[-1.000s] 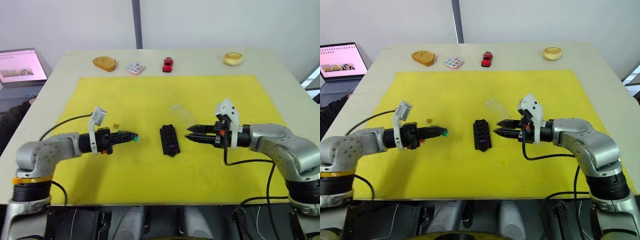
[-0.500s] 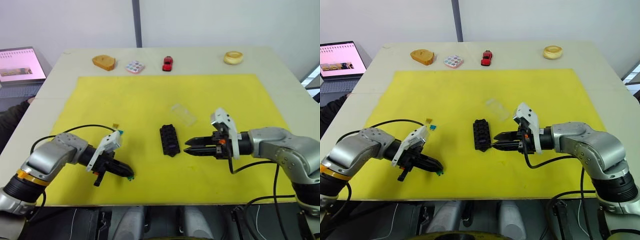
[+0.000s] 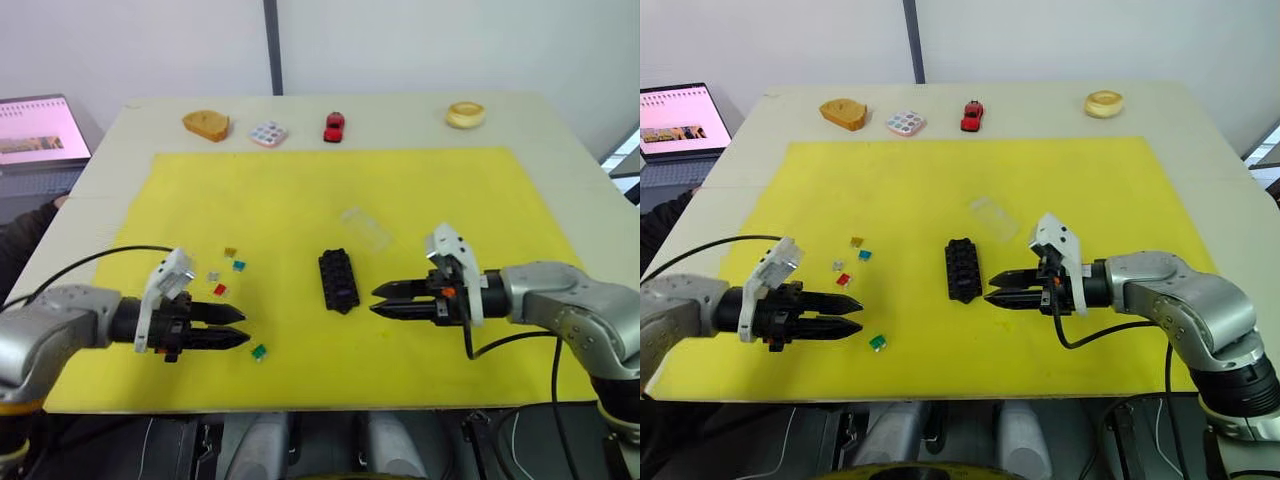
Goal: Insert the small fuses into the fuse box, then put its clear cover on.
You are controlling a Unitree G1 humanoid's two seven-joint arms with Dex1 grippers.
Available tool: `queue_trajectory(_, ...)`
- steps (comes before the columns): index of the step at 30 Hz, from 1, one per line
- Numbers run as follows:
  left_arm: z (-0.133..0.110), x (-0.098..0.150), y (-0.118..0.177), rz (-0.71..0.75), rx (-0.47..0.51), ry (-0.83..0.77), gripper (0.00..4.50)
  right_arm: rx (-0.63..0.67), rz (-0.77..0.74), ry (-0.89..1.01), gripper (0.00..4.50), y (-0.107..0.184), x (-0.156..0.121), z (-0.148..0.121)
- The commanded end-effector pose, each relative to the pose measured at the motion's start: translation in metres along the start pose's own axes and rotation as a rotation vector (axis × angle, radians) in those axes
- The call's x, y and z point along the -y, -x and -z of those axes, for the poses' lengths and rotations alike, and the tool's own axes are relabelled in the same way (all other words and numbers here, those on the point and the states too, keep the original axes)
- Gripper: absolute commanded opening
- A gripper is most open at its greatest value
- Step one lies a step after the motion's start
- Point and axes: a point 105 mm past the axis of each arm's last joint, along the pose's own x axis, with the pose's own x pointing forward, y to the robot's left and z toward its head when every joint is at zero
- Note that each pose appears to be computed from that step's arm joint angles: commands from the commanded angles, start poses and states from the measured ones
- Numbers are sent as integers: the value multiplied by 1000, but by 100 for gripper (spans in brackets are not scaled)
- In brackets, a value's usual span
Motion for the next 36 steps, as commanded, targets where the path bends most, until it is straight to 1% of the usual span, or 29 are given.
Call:
queue_trajectory(1, 6, 11, -8, -120, 115, 15, 239, 17, -14, 39, 151, 4, 1, -9)
queue_trajectory(3, 13, 14, -12, -159, 138, 42, 239, 5, -26, 42, 151, 4, 1, -8)
queue_trajectory(7, 32, 19, -16, -221, 139, 88, 239, -8, -35, 48, 151, 6, 4, -8)
queue_trajectory(11, 37, 15, -11, -305, 203, 108, 239, -12, -39, 49, 151, 5, 6, -9)
queue_trajectory(15, 43, 12, -9, -366, 230, 118, 239, -17, -51, 48, 151, 4, 5, -9)
queue_trajectory(19, 50, 11, -12, -365, 231, 145, 239, -23, -54, 53, 151, 2, 6, -9)
queue_trajectory(23, 59, 14, -19, -320, 200, 186, 239, -19, -48, 61, 151, 2, 8, -11)
queue_trajectory(25, 66, 17, -26, -289, 167, 217, 239, -17, -41, 65, 151, 2, 9, -11)
queue_trajectory(30, 70, 8, -39, -284, 145, 250, 239, -11, -28, 69, 151, 3, 9, -12)
queue_trajectory(33, 67, 3, -44, -286, 161, 265, 239, -11, -11, 73, 151, 5, 10, -11)
queue_trajectory(34, 66, 0, -44, -295, 168, 275, 215, -11, -5, 74, 151, 5, 10, -11)
queue_trajectory(36, 66, -2, -44, -295, 174, 286, 145, -12, 3, 76, 151, 6, 11, -11)
